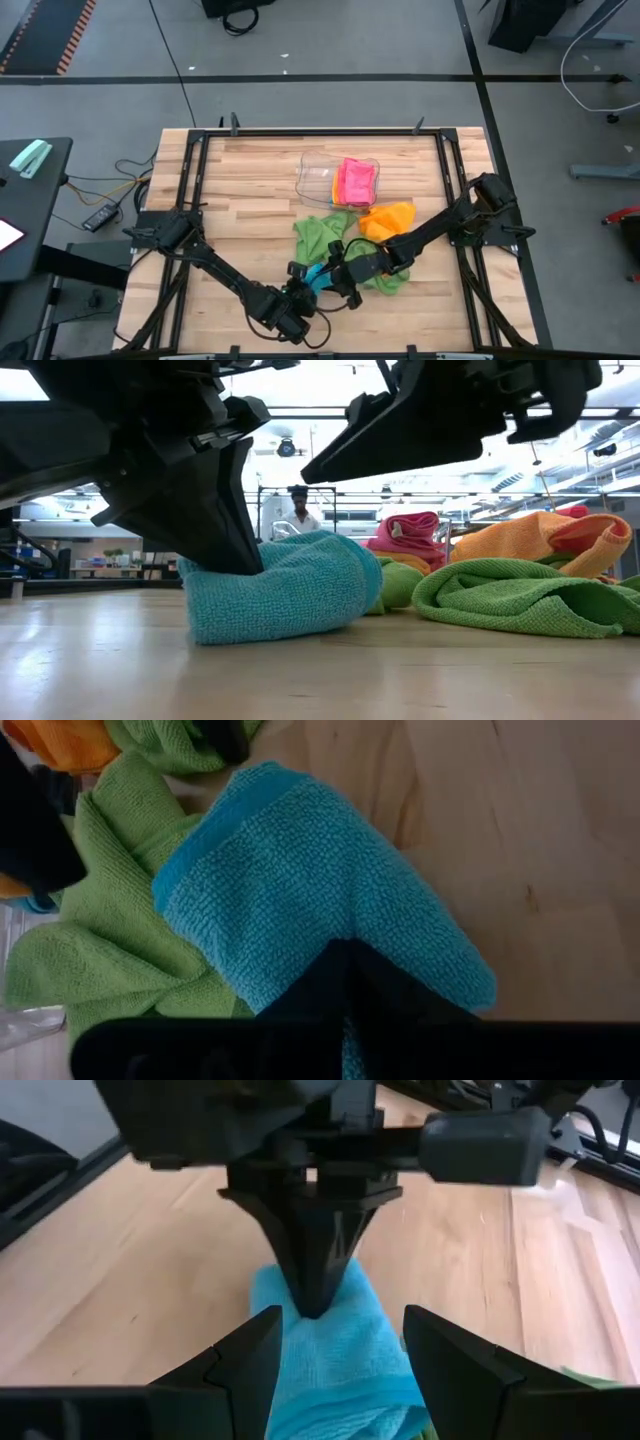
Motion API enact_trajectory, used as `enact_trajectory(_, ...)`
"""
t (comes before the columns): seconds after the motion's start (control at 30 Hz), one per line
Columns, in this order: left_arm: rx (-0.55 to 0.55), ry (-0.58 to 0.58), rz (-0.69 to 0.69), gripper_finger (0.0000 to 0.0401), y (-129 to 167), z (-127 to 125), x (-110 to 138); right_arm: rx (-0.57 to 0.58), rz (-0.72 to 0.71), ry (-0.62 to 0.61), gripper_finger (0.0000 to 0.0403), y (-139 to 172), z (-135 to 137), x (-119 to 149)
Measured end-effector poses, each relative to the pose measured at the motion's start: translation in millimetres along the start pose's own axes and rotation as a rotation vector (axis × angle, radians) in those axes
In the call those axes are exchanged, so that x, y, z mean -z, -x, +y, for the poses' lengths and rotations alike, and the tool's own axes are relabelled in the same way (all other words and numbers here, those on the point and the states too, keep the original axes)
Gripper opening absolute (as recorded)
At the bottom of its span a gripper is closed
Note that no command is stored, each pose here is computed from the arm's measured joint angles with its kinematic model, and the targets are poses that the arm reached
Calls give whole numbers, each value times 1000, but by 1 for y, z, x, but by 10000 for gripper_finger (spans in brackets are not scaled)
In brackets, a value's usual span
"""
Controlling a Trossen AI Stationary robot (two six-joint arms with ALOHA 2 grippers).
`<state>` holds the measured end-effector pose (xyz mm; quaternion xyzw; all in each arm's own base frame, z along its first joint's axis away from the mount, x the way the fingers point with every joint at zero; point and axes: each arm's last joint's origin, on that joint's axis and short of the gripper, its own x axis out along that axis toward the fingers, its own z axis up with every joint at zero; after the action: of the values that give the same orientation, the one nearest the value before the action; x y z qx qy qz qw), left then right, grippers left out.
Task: Fold microfiber towels
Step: Put the folded blue microfiber cloth into the transparent bin
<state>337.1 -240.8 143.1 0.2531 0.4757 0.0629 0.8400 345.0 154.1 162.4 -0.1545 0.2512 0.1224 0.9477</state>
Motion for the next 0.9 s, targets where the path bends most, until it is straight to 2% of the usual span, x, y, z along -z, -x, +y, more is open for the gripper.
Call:
enact_trajectory(0.33,4,-8,-6,34,3,-3,1,-11,-20,-30,229,0,2,-1)
enact_trajectory(0.57,4,-6,-6,38,3,-3,1,-15,13,-28,245,-18,8,16)
enact_trajectory(0.9,4,-6,-5,40,3,-3,1,-9,-10,-19,248,-17,7,12)
